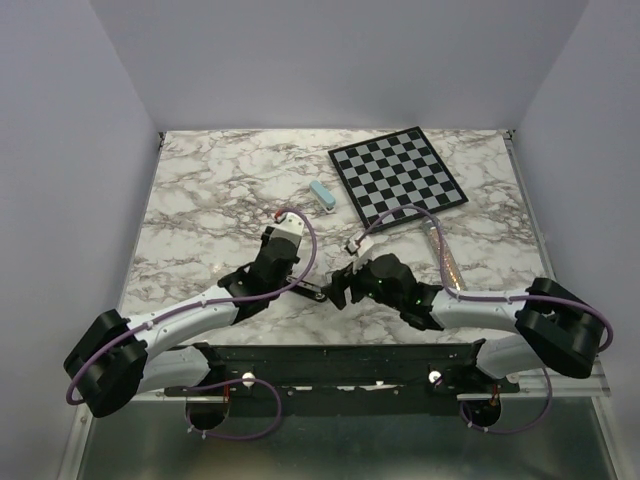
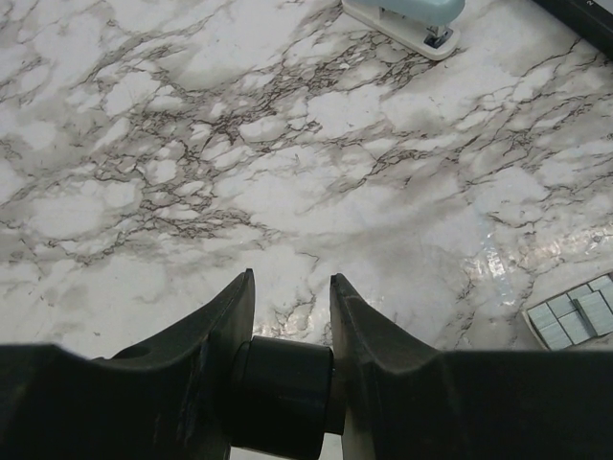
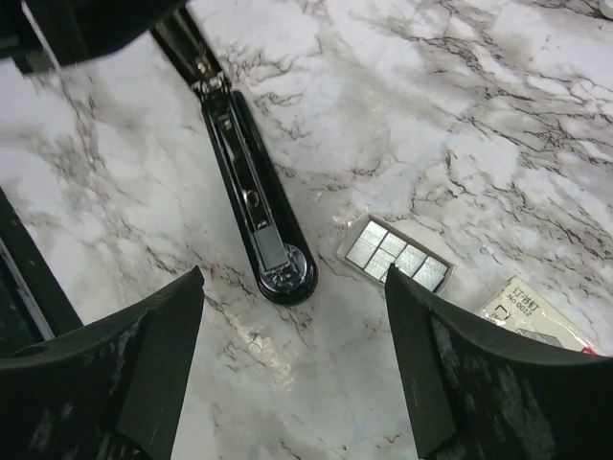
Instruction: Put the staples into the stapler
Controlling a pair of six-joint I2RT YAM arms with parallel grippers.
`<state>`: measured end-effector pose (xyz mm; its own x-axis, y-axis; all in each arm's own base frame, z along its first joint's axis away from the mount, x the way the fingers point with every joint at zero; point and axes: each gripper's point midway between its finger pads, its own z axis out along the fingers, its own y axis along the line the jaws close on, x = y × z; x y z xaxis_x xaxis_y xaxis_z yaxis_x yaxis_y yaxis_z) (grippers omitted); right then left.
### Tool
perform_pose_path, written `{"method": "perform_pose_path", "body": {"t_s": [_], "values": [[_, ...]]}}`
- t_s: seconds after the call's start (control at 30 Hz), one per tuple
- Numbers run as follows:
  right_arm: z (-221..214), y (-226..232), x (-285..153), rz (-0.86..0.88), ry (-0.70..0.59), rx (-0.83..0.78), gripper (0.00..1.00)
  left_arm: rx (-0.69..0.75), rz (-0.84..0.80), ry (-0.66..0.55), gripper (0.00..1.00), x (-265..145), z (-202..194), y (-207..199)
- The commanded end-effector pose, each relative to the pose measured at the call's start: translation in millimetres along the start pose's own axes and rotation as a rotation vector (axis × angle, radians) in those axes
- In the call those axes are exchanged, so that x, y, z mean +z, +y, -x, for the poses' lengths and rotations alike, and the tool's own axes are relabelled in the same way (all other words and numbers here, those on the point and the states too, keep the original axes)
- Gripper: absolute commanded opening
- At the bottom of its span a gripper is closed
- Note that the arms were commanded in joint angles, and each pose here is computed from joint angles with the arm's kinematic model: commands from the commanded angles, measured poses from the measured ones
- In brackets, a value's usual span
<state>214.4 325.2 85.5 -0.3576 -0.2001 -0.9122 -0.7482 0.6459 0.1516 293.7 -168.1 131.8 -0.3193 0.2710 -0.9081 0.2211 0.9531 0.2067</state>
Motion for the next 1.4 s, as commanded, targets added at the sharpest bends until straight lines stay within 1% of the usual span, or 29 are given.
{"method": "perform_pose_path", "body": {"t_s": [0.0,0.1,0.17,0.23,0.37,0.4,0.47,0.5,0.53,0.6,0.63,0.67,0.7,0.73,0.8,0.93,1.17,1.27,1.37], "values": [[7,6,-12,0.064,-0.007,0.269,0.86,-0.056,0.031,0.009,0.01,-2,7,2],[5,7,-15,0.090,0.015,0.389,0.86,-0.072,0.035,0.037,0.01,-3,2,-3],[1,9,-13,0.106,0.038,0.434,0.85,-0.083,0.053,0.054,0.01,-2,-2,-5],[-5,14,-9,0.138,0.076,0.474,0.81,-0.102,0.063,0.073,0.00,-3,-2,-7],[-15,13,-2,0.164,0.122,0.530,0.78,-0.162,0.095,0.122,0.00,0,-11,-11],[-8,8,0,0.175,0.090,0.557,0.78,-0.162,0.103,0.137,0.00,-1,-14,-11],[-16,7,0,0.198,0.105,0.593,0.77,-0.161,0.107,0.155,0.00,0,-19,-14],[-10,5,2,0.213,0.080,0.609,0.76,-0.165,0.116,0.165,0.00,-1,-23,-15],[-11,4,2,0.234,0.086,0.621,0.73,-0.169,0.117,0.167,0.00,-1,-22,-17],[-12,2,6,0.247,0.083,0.652,0.70,-0.155,0.121,0.187,0.00,-2,-28,-21],[-11,2,7,0.263,0.079,0.656,0.67,-0.155,0.125,0.183,0.00,-3,-24,-22],[-10,0,8,0.266,0.075,0.660,0.65,-0.144,0.141,0.193,0.00,-3,-26,-22],[-9,-1,9,0.269,0.070,0.670,0.64,-0.117,0.156,0.216,0.00,-6,-31,-19],[-11,-4,11,0.259,0.074,0.678,0.63,-0.113,0.164,0.213,0.00,-6,-27,-20],[-12,-6,13,0.247,0.078,0.692,0.63,-0.083,0.176,0.235,0.00,-9,-30,-19],[-16,-9,14,0.228,0.087,0.716,0.57,-0.067,0.168,0.241,0.00,-15,-29,-22],[-19,-8,7,0.228,0.091,0.699,0.54,-0.094,0.172,0.229,0.00,-27,-21,-14],[-22,-6,6,0.240,0.104,0.676,0.51,-0.087,0.211,0.214,0.00,-30,-11,-5],[-24,-6,4,0.240,0.108,0.663,0.51,-0.058,0.250,0.223,0.00,-34,-4,4]]}}
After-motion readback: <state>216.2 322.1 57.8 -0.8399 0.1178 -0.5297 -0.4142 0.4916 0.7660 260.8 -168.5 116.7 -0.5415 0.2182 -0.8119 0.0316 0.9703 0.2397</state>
